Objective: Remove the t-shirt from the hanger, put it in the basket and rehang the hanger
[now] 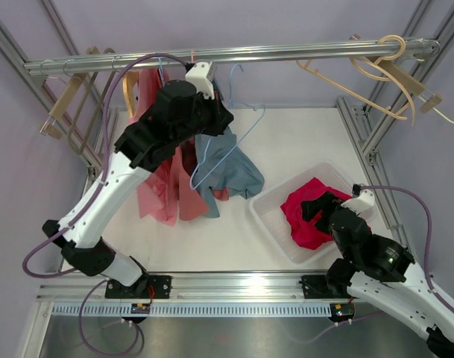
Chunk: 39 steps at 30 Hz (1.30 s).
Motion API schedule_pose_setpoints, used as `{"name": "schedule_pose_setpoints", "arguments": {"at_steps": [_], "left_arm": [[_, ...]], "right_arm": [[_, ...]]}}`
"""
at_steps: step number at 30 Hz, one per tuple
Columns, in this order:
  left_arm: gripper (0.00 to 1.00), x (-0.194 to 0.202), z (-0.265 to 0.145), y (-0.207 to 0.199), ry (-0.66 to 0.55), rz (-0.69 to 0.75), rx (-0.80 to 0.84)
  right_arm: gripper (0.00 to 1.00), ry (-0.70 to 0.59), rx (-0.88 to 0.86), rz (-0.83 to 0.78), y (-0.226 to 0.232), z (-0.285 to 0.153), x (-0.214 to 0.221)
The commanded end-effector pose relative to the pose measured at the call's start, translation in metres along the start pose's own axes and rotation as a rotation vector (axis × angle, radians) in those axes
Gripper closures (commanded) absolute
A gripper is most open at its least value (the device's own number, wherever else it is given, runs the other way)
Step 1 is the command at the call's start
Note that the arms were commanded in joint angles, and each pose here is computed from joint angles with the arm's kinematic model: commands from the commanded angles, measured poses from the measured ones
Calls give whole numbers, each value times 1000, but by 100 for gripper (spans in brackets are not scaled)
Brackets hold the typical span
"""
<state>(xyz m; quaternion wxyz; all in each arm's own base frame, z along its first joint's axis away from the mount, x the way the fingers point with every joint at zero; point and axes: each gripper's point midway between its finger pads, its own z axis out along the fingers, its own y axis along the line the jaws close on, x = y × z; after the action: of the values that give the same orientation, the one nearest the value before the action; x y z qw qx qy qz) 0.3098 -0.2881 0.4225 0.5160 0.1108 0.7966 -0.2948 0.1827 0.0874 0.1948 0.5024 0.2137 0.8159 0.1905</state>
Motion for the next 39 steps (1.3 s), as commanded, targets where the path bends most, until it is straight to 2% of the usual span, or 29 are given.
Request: {"name": "schedule_pose_setpoints", "arguments": {"at_steps": [1, 4, 9, 17, 26, 30, 34, 39], "left_arm": [[100, -51, 7, -25, -170, 14, 45], [100, -64, 12, -38, -209, 28, 56], [100, -63, 47, -47, -194, 24, 62], [100, -78, 74, -63, -237, 42, 78], [100, -69, 110, -57, -231, 62, 49], [100, -67, 113, -57, -223, 56, 61], [100, -41, 125, -52, -155, 60, 56], [100, -38, 117, -54, -149, 58, 72]], "right_arm": [[15, 10, -83, -50, 15, -17, -15], [13, 31, -94, -75, 15, -22, -14], [9, 21, -130, -78, 15, -26, -16], [8, 56, -177, -92, 24, -25, -7], [8, 84, -241, -74, 38, -25, 0], [8, 91, -233, -74, 36, -23, 4], [8, 78, -235, -69, 37, -23, 1], [7, 71, -250, -64, 41, -26, -4]]}}
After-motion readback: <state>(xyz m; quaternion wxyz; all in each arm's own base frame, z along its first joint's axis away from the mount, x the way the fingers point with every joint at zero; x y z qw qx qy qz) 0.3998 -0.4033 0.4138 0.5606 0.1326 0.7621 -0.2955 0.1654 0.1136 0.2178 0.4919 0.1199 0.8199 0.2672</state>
